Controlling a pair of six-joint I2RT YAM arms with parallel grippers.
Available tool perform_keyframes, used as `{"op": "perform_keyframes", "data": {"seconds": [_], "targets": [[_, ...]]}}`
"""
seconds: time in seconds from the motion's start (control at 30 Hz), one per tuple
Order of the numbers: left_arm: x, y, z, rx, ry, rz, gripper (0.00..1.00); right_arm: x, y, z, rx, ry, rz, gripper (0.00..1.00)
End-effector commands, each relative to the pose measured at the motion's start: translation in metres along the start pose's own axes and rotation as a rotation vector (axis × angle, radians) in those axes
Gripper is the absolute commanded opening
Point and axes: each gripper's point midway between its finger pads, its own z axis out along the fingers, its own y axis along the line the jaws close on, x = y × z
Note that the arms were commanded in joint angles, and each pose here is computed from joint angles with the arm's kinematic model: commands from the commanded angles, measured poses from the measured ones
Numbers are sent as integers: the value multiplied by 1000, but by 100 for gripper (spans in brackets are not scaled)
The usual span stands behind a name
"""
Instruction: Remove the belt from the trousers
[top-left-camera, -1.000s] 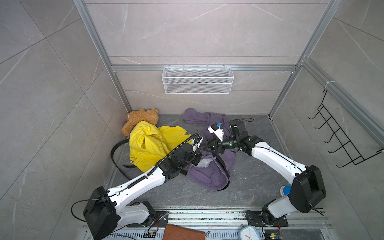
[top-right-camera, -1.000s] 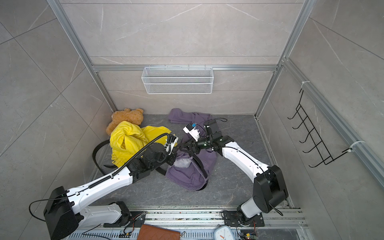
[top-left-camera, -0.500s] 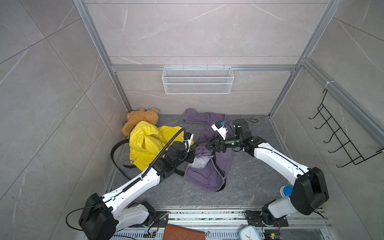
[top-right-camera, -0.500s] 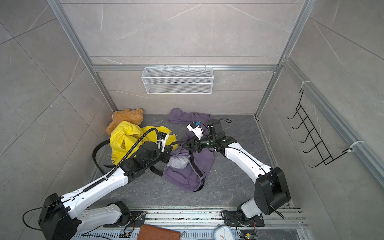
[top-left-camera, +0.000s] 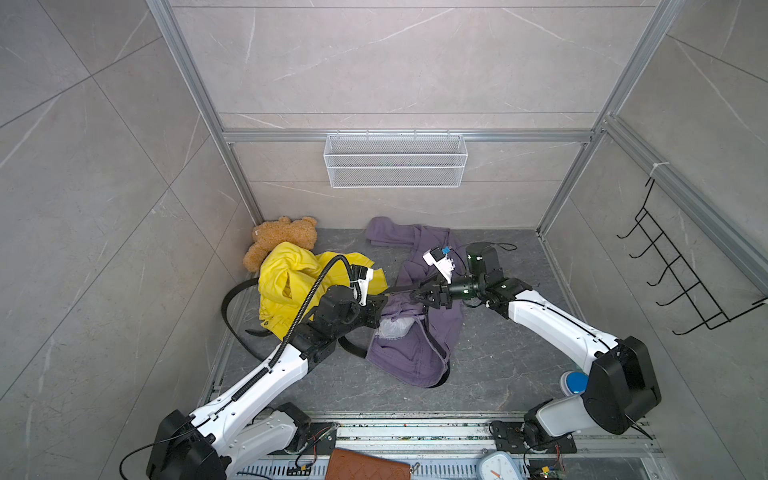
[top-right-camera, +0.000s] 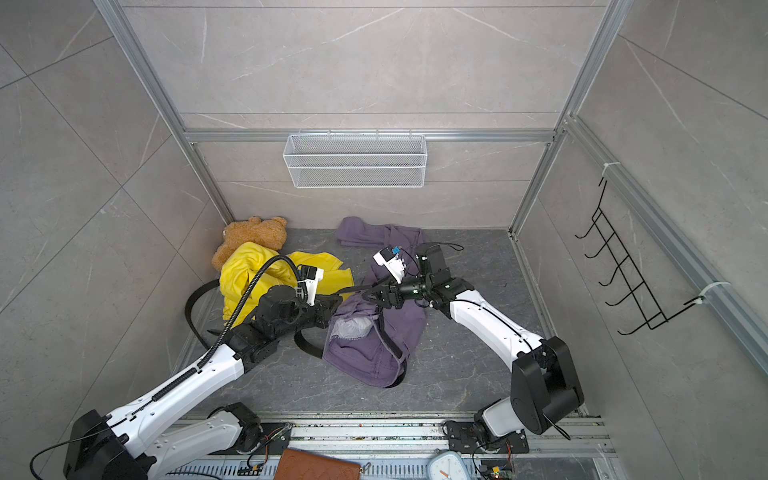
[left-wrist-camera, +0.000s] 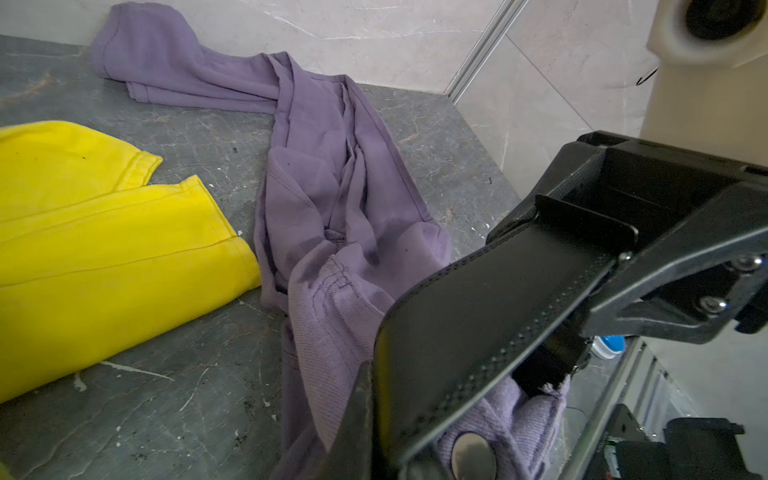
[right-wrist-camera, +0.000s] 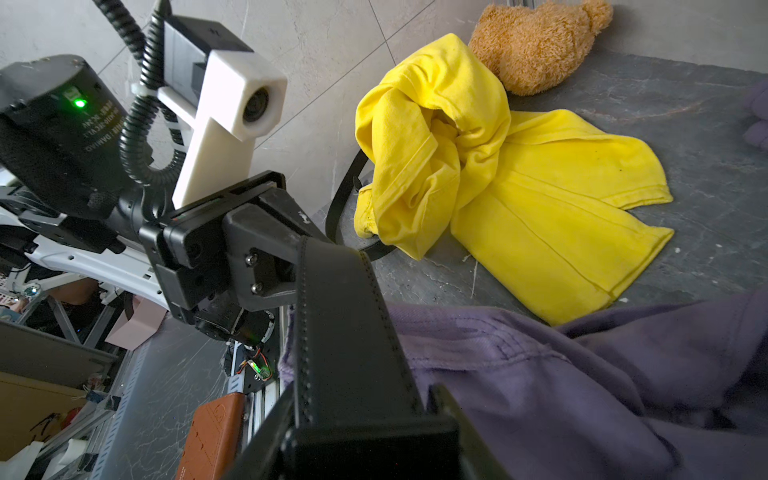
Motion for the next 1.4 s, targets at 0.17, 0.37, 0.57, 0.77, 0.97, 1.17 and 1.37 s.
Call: {"op": "perform_keyframes", "data": {"seconds": [0.17,0.37,0.57,0.77,0.97,1.17,1.37], "targets": [[14,156,-57,-651,-51,-201,0,-18,-49,-57,288,-44,0,0],[-3,88,-11,-476,9,129,7,-20,0,-9,75,55,-132,0],[-11,45,7,-335,9,291,41,-23,11,7,11,111,-176,0],[-18,3,18,-222,-2,477,57,-19,15,14,-24,142,-174,0],[-36,-19,23,-169,-73,562,60,-15,18,20,-42,164,-168,0],[-43,-35,31,-102,-92,619,52,-13,20,22,-53,177,-166,0],[-41,-32,34,-111,-99,618,0,-9,12,24,-11,191,-149,0]]}}
